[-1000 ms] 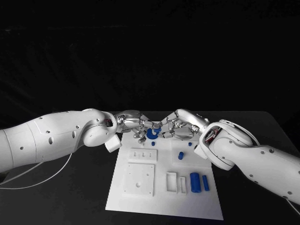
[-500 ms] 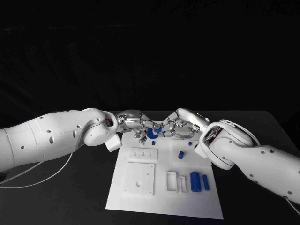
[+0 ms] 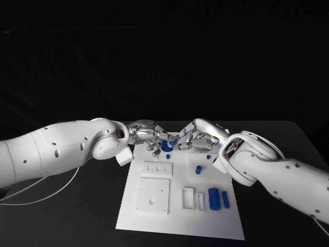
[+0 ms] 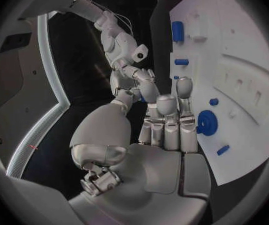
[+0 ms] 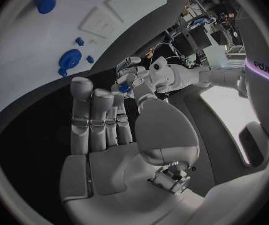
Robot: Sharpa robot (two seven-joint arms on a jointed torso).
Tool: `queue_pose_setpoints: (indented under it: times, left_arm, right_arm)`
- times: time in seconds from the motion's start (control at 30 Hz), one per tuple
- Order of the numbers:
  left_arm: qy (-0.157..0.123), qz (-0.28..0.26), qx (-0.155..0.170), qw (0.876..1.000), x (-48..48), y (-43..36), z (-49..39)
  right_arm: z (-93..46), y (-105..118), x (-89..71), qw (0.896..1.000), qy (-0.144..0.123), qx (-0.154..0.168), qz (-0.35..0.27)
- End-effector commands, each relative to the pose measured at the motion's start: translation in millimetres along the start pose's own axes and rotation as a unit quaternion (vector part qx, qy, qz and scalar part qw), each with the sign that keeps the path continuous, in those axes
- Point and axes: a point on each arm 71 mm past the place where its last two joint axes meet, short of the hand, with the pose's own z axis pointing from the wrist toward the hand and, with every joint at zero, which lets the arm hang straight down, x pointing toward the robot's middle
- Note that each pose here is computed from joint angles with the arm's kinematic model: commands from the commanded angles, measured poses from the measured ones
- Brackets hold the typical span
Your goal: Assemble the parts on the task board
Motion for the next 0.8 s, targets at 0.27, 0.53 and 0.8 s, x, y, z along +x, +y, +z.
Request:
queue_pose_setpoints:
  times: [0.27, 0.53, 0.8]
  left_arm:
    - [-0.034, 0.016, -0.012, 0.999, -5.2, 1.9, 0.5]
    - [-0.042, 0.019, -0.016, 0.999, -6.4, 2.5, 0.5]
    - [-0.04, 0.02, -0.019, 0.999, -6.2, 3.1, 0.5]
  right_arm:
    - [1.1, 7.9, 3.5, 1.0, 0.011, -0.017, -0.003]
    - [1.2, 7.5, 4.0, 1.0, 0.01, -0.014, -0.008]
    - [1.4, 6.4, 4.0, 1.0, 0.009, -0.011, -0.011]
